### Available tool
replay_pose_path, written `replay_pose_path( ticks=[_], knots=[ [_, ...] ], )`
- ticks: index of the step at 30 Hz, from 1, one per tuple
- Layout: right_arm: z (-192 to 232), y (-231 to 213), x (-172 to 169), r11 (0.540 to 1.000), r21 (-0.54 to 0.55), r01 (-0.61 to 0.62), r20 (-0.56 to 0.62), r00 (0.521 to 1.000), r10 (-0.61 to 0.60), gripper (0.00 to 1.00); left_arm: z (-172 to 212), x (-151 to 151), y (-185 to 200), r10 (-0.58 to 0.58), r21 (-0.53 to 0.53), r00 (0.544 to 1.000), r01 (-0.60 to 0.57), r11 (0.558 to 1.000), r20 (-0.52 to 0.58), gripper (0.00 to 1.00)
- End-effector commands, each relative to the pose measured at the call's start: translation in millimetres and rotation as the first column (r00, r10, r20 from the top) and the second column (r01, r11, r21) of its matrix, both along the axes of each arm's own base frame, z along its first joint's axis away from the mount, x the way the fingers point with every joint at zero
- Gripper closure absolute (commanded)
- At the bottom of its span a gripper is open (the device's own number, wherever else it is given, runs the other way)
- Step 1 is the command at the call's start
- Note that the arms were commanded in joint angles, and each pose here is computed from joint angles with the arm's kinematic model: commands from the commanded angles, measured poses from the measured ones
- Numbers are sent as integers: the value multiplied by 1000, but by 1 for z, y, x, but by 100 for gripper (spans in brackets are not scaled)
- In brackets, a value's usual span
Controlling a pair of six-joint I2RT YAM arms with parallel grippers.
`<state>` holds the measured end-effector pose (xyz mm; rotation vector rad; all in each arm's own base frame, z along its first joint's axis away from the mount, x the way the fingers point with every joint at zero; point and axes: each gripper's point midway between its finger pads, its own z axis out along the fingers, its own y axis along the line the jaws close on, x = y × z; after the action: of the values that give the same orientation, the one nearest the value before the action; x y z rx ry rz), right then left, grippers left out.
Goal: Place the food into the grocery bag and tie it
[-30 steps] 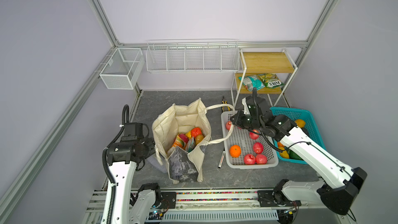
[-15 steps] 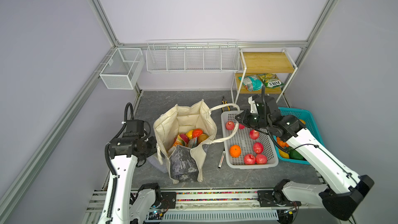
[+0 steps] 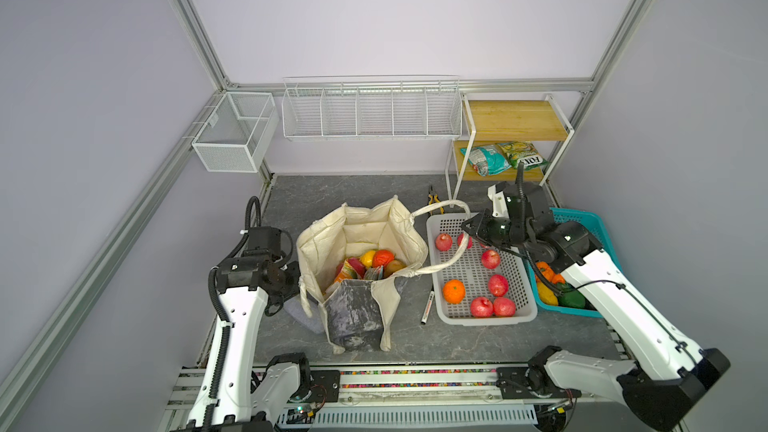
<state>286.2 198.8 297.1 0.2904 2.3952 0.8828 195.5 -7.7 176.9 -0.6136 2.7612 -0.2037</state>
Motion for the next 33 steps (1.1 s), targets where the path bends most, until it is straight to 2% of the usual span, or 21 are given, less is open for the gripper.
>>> replay_pose_path(
  ticks=[1,10,16,20,24,29,33],
  knots=[
    [16,-4,-4,1000,17,-6,38,999,5,93,-9,-1,5,17,18,999,-17,1000,-31,59],
    [17,-6,-2,1000,21,-2,38,999,1,93,-21,6,-4,11,-32,1000,-11,999,-26,60],
    [21,-8,-4,1000,24,1,42,999,-2,93,-22,6,-2,24,-29,1000,-25,999,-20,67],
    [23,-10,-5,1000,26,5,45,999,-6,93,-17,4,4,43,0,999,-43,999,-11,87],
    [25,-11,-6,1000,25,3,43,999,-4,93,-7,-2,12,61,46,998,-62,997,3,95],
    [28,-10,-6,1000,26,-1,46,999,0,93,37,-12,30,100,142,992,-110,984,78,100],
    [31,-8,-6,999,31,-12,49,999,11,93,96,-18,34,113,150,971,-146,978,210,100]
  ],
)
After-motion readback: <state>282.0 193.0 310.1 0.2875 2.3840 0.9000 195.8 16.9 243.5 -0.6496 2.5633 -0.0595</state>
